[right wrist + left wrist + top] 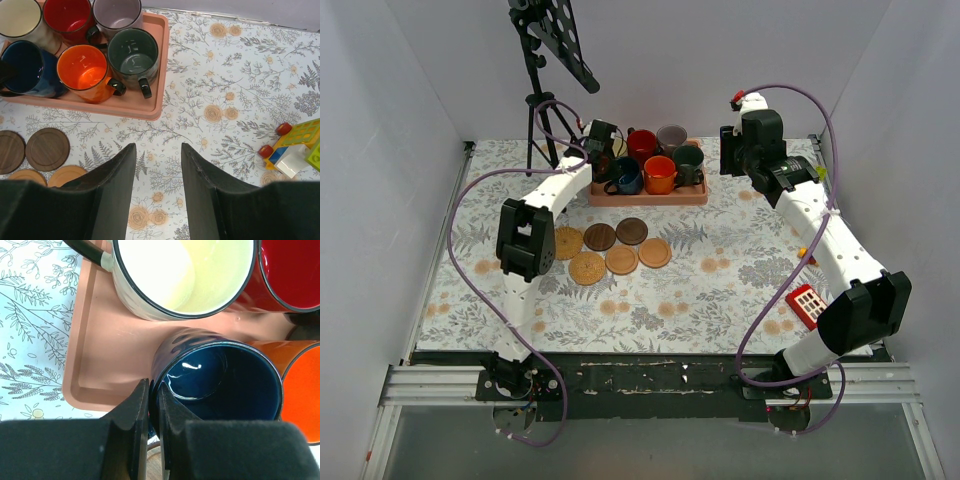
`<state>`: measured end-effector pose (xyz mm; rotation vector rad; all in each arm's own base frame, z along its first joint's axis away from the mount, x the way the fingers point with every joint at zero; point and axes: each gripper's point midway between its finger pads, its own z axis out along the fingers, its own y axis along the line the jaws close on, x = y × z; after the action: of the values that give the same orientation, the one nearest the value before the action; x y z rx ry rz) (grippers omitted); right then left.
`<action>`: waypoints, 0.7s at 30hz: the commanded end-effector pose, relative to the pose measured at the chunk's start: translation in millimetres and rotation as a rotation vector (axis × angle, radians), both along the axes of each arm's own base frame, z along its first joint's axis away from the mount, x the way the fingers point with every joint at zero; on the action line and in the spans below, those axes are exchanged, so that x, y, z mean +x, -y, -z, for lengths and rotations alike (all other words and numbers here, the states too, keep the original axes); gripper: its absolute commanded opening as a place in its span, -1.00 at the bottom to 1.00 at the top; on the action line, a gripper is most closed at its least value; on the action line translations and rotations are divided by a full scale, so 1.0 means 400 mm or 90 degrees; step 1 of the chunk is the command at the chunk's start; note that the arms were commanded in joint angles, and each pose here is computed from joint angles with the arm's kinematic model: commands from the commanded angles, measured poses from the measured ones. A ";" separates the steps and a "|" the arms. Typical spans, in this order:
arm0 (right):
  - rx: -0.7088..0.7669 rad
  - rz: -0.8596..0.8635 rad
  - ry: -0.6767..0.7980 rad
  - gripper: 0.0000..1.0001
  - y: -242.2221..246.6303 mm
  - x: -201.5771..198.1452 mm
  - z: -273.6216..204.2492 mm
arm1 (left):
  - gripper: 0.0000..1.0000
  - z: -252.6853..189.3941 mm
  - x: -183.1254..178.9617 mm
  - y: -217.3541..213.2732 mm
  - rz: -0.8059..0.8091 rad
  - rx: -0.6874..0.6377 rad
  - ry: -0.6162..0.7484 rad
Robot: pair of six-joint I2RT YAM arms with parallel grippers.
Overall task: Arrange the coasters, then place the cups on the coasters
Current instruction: Pick up the cup from the tray.
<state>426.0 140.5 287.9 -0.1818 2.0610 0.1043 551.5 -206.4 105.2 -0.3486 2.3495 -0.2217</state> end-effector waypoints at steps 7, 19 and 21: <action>0.007 -0.002 0.044 -0.03 0.007 -0.004 -0.057 | -1.00 -0.283 -0.001 0.010 0.016 -0.057 0.155; 0.019 -0.005 0.038 -0.03 -0.002 0.001 -0.053 | -1.00 -0.385 -0.050 0.005 0.030 -0.062 0.215; 0.019 -0.004 0.038 -0.03 0.000 -0.004 -0.054 | -1.00 -0.395 -0.062 0.012 0.041 -0.068 0.218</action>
<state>425.7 142.0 287.7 -0.1848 2.0619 0.1136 530.6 -206.9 181.2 -0.2784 2.2058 -0.2982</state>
